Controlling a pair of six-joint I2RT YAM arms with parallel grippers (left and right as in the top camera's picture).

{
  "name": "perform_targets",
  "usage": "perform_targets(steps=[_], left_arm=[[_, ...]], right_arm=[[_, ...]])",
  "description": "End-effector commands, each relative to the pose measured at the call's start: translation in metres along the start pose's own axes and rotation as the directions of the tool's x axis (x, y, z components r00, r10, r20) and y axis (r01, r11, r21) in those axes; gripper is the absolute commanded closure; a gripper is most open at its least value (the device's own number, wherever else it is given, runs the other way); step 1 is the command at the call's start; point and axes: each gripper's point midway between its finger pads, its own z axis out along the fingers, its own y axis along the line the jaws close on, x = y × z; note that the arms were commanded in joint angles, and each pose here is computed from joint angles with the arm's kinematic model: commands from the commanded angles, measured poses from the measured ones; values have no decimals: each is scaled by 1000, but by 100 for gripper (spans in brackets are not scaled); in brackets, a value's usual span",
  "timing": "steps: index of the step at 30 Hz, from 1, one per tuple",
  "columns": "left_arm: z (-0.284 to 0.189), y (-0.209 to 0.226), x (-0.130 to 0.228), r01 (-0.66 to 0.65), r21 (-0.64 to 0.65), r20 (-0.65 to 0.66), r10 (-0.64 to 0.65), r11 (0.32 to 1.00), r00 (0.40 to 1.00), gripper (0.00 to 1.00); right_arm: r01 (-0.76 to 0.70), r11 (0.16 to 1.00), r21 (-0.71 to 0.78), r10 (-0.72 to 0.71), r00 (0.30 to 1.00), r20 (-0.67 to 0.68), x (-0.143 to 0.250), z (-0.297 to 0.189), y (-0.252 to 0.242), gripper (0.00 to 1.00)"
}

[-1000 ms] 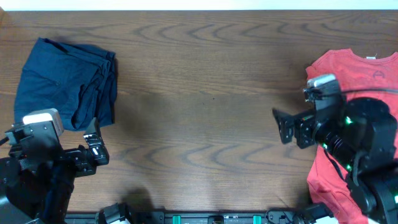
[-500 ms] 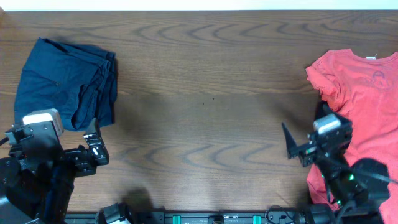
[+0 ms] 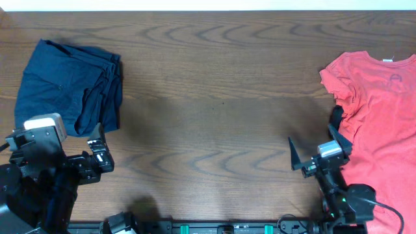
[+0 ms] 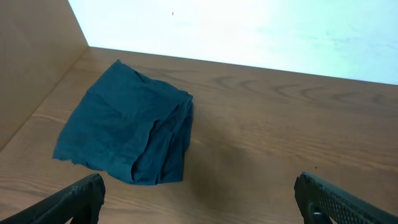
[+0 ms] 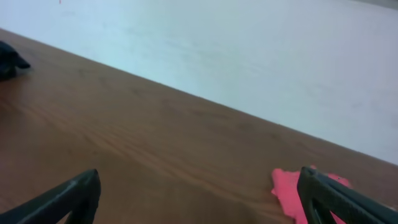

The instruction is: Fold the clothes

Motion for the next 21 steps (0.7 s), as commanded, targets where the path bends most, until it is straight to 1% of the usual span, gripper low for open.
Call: perform_targets(steps=[1,5,21], left_arm=[[0,0,0,-11,-3,-1,11,1000,1000,2],[0,0,0,-11,-3,-1,11,1000,1000,2],[0,0,0,-11,-3,-1,11,1000,1000,2]], right_arm=[[-68,998,-2,68,998,13,12,4,1,1],[-95,995,-5,95,995,-13,26,6,4,1],[-94,996,-5,94,995,-14,27,6,4,1]])
